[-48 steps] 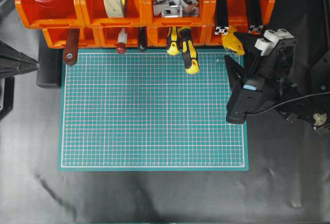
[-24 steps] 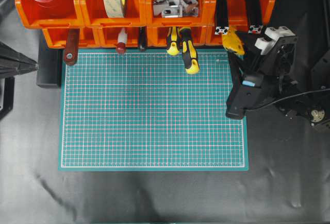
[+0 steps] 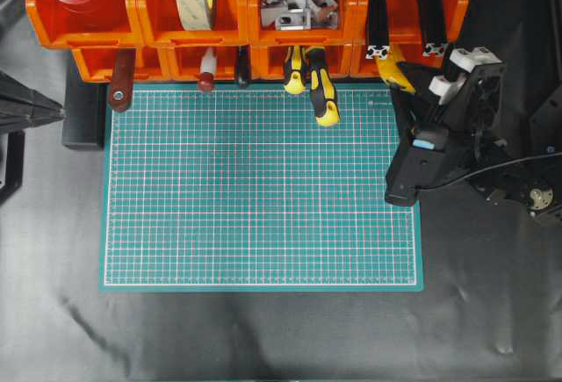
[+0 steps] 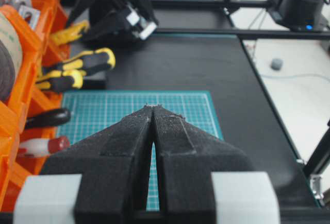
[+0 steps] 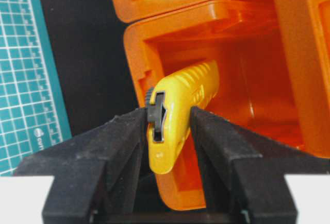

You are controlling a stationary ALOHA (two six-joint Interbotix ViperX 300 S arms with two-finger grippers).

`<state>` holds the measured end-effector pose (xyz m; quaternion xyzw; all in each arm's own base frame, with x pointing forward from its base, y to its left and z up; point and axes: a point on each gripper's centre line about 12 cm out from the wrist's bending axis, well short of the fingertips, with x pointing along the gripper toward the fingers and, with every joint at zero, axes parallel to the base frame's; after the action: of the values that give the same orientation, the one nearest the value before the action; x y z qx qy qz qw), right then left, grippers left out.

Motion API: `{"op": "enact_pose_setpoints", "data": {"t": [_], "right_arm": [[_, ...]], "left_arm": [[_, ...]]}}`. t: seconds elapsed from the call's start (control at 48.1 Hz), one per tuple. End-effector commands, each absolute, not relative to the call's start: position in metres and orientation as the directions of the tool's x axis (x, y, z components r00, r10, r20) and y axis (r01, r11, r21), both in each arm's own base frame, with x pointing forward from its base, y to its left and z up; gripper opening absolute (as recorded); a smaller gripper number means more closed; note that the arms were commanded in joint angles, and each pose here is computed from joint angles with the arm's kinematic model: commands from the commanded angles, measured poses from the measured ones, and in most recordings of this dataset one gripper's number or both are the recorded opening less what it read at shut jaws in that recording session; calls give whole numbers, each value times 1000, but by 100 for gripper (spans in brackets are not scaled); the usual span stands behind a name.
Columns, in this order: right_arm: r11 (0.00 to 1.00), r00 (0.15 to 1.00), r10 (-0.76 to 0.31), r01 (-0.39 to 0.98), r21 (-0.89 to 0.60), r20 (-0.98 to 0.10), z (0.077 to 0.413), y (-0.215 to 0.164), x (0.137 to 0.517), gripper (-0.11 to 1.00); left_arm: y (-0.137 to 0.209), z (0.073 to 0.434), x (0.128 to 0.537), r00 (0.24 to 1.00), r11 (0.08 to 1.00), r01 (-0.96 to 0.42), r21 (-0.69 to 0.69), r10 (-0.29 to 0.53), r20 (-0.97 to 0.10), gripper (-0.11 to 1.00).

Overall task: Pick cutter from container rack with right arm.
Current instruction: 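Lift the yellow cutter out of the bin and pull it toward the mat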

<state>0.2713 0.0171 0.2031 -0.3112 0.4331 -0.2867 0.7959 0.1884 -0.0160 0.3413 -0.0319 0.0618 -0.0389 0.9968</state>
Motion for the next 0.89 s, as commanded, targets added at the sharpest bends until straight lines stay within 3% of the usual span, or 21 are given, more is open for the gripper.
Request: {"op": "enact_pose_setpoints", "data": {"t": [0.0, 0.437, 0.873], "right_arm": [[653, 481, -716, 203, -730, -506, 209, 22, 274, 29], [618, 507, -738, 247, -746, -445, 239, 48, 274, 28], [670, 576, -681, 240, -703, -452, 280, 80, 284, 27]], "left_arm": [[-16, 346, 189, 991, 995, 76, -69, -83, -102, 0], [-17, 346, 189, 991, 995, 78, -70, -84, -102, 0], [-16, 347, 189, 992, 995, 75, -70, -82, -98, 0]]}}
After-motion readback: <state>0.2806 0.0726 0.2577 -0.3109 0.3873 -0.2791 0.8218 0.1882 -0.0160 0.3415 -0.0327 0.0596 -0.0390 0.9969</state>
